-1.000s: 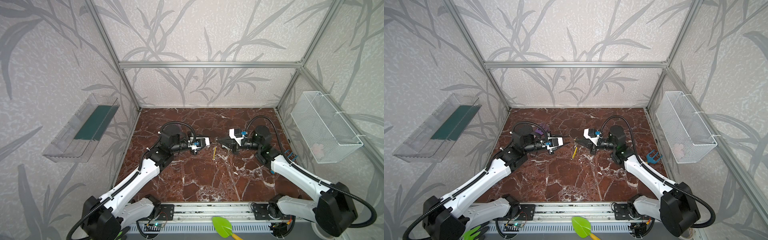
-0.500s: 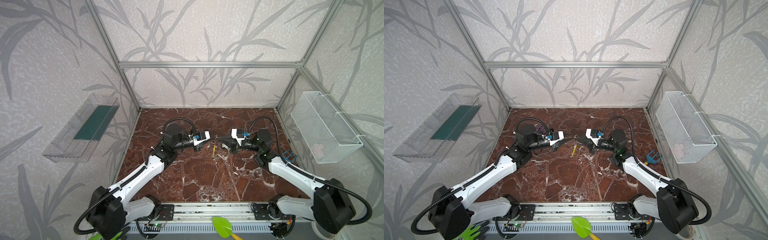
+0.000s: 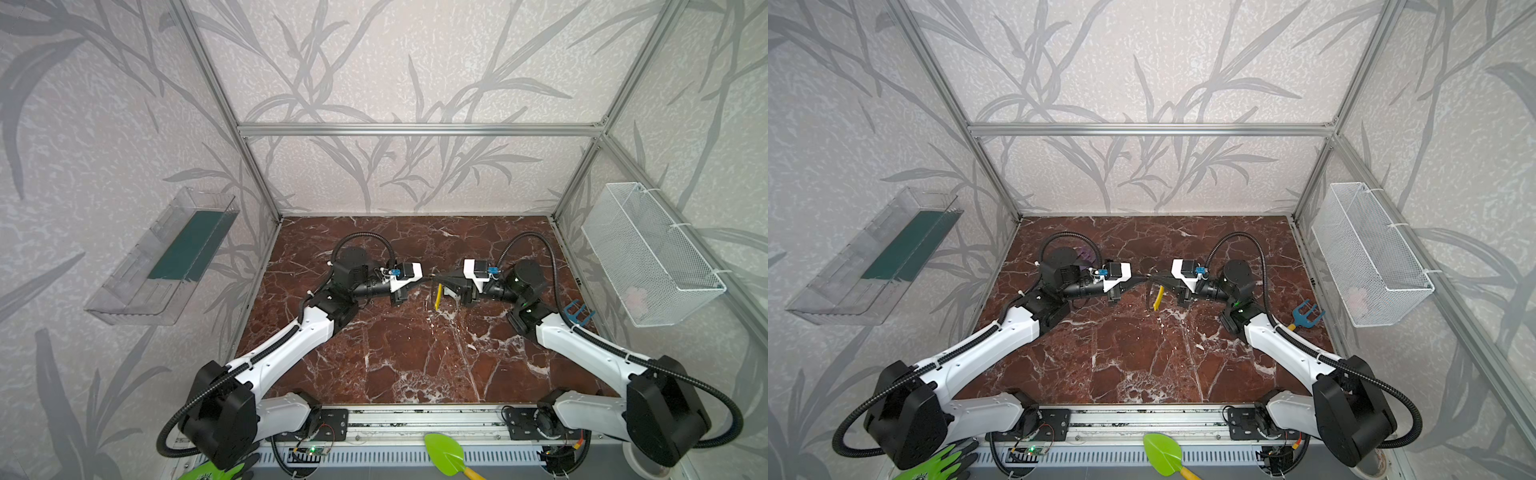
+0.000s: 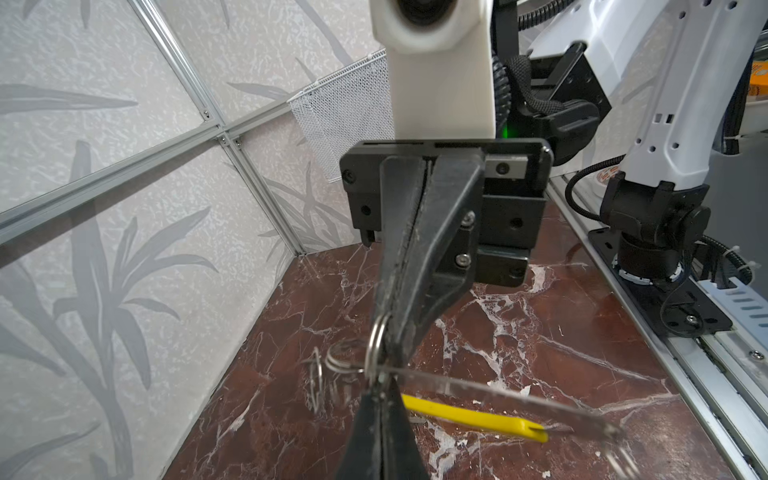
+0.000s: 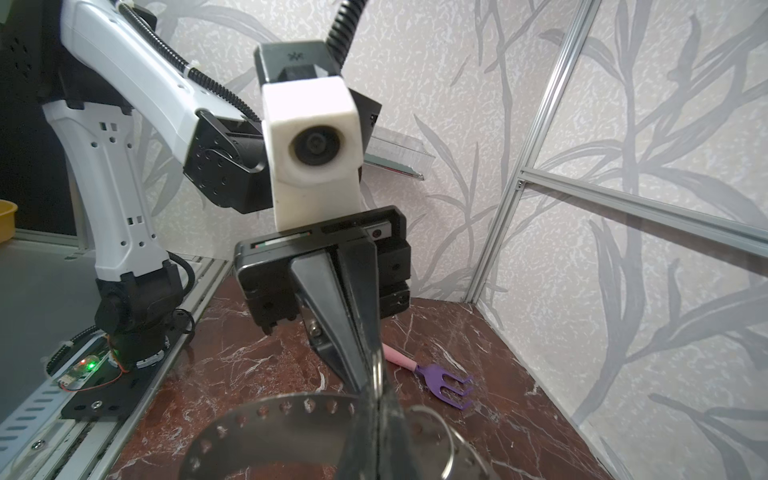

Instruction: Put the keys on the keyring

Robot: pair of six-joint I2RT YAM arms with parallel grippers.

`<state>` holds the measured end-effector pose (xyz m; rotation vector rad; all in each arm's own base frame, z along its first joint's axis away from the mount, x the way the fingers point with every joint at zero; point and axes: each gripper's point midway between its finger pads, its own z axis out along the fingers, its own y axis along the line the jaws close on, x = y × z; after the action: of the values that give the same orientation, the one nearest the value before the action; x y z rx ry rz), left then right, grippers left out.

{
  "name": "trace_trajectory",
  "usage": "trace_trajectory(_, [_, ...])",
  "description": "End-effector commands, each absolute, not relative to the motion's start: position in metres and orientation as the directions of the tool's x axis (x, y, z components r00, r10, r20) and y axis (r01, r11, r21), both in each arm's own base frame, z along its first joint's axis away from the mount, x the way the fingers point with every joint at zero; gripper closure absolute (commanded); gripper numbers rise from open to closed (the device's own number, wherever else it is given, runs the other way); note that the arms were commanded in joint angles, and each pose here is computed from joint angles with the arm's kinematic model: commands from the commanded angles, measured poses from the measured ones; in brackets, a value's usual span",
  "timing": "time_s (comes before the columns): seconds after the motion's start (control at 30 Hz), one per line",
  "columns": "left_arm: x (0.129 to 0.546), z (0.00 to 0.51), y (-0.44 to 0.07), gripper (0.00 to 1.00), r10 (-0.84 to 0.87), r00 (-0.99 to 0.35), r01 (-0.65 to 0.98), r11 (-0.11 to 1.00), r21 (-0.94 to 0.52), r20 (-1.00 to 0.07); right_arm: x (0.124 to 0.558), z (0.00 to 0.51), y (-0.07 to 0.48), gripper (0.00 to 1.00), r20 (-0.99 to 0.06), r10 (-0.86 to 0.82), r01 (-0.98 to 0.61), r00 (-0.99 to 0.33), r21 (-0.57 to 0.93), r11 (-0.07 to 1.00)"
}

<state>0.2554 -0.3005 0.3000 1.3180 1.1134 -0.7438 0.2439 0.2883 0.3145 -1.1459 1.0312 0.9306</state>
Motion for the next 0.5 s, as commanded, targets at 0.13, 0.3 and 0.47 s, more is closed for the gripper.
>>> trace_trajectory(0.13, [0.2491, 0.3200, -0.2991, 1.00, 0.178, 0.395, 0.898, 0.129, 0.420, -0.901, 0.2399, 0.3070, 0.2873, 0.88, -0.957, 0.006, -0.942, 0.289, -0.283, 0.178])
trace_trajectory(0.3, [0.2439, 0.3234, -0.2970, 1.00, 0.178, 0.407, 0.895, 0.119, 0.430, -0.896, 0.2377, 0.3066, 0.2871, 1.00, -0.956, 0.000, -0.942, 0.292, -0.287, 0.172])
trace_trajectory(0.47, [0.2446, 0.3214, -0.2948, 1.00, 0.166, 0.400, 0.894, 0.149, 0.424, -0.902, 0.2399, 0.3152, 0.2862, 1.00, -0.953, 0.045, -0.938, 0.299, -0.285, 0.198])
